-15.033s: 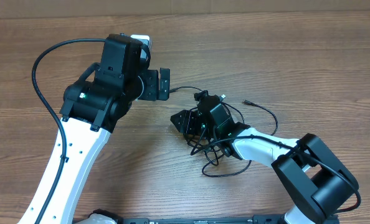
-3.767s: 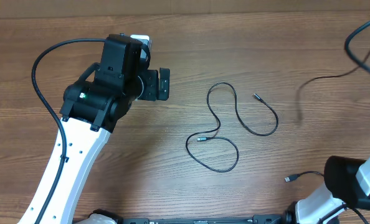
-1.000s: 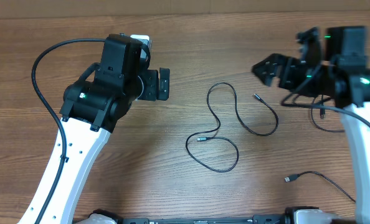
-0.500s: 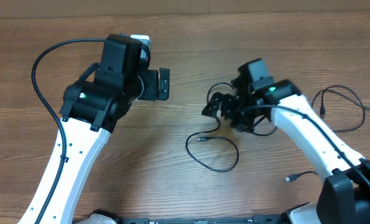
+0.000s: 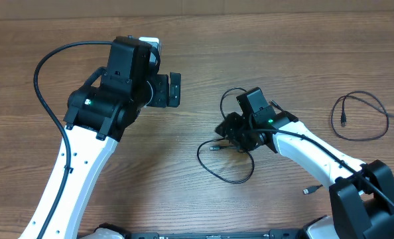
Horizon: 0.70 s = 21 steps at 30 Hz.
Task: Untangle cables
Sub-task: 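Move the right gripper back over the center black cable and grasp it, then lift the grasped cable up and carry it to the upper right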
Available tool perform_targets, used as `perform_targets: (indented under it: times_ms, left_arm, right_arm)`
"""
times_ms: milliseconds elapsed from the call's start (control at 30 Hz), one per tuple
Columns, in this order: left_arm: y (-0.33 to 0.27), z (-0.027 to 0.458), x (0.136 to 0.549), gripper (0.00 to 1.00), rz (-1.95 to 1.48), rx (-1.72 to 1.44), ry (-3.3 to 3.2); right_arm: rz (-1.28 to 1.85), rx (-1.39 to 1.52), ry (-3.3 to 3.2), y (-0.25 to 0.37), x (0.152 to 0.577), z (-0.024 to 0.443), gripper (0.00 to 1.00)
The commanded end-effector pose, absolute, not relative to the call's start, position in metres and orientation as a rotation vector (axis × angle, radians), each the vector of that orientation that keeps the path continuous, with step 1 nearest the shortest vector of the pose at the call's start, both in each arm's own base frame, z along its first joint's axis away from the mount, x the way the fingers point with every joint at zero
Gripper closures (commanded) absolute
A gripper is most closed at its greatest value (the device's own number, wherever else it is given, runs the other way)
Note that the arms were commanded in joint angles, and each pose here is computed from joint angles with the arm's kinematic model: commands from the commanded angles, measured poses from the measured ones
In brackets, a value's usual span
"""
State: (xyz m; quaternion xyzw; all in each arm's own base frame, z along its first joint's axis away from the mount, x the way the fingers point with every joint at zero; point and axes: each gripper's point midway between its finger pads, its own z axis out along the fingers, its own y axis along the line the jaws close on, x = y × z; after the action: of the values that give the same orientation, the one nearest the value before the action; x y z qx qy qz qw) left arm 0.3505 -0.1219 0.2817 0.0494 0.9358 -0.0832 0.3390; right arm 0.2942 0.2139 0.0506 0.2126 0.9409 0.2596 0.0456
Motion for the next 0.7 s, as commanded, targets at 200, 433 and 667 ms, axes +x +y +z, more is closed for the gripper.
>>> perform_targets:
  times_ms: [200,433,667]
  left_arm:
    - [-0.121,0.294,0.349,0.00,-0.214,0.144,2.400]
    - [-0.121,0.294,0.349,0.00,-0.214,0.144,2.400]
    - [-0.121,0.294,0.349,0.00,-0.214,0.144,2.400]
  right_arm:
    - [0.559,0.728,2.817,0.186,0.301,0.037,0.91]
    - [0.626,0.723,2.882,0.194,0.287,0.032,0.78]
    - [0.649,0.655,2.906,0.208,0.277,0.031,0.54]
